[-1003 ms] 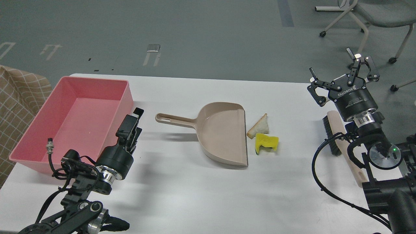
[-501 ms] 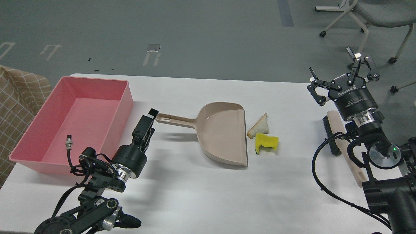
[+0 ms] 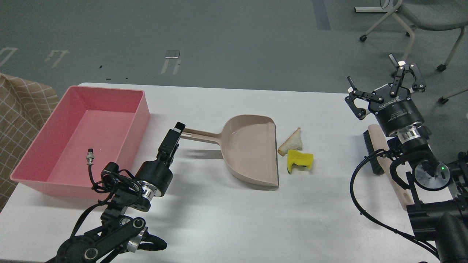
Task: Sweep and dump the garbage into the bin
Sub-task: 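Grasp the beige dustpan handle with the left gripper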
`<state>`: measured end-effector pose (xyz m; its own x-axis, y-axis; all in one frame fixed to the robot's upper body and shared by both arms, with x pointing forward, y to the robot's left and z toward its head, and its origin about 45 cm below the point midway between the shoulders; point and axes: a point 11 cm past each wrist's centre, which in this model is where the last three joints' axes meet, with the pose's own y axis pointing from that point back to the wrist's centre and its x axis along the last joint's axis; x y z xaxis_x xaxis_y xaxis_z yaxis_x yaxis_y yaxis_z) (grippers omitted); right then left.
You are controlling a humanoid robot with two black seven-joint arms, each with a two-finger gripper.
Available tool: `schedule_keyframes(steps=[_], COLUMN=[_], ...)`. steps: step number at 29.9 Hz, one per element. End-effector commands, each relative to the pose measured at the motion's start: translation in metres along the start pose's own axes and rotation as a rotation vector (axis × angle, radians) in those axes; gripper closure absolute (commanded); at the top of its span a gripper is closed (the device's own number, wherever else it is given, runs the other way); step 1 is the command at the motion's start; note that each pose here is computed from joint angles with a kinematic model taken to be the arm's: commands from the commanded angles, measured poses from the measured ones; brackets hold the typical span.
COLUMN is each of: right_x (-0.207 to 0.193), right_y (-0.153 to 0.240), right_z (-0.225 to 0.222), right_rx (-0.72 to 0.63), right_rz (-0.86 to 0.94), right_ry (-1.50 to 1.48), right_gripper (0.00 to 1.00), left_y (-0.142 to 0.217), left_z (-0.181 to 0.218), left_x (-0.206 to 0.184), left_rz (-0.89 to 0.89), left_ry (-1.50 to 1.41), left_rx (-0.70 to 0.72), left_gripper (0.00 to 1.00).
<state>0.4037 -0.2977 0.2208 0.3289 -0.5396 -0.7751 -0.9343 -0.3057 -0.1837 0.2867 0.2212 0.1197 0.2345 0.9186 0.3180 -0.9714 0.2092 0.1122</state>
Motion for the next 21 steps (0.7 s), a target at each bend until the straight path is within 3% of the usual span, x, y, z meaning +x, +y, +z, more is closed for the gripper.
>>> schedule_keyframes(steps=[1, 21], right_x=[0.000, -0.001], right_y=[0.000, -0.002], right_z=[0.000, -0.001], right_rx=[0.000, 0.001], right_rz=[0.000, -0.003], right_ry=[0.000, 0.001], right_gripper=[0.00, 0.00], left_y=[-0.003, -0.029], left_z=[-0.001, -0.019], left_x=[-0.010, -0.008], left_rz=[-0.032, 0.004], left_ry=[-0.018, -0.069], left_rx=[-0.002, 0.047], left_gripper=[0.02, 0.02])
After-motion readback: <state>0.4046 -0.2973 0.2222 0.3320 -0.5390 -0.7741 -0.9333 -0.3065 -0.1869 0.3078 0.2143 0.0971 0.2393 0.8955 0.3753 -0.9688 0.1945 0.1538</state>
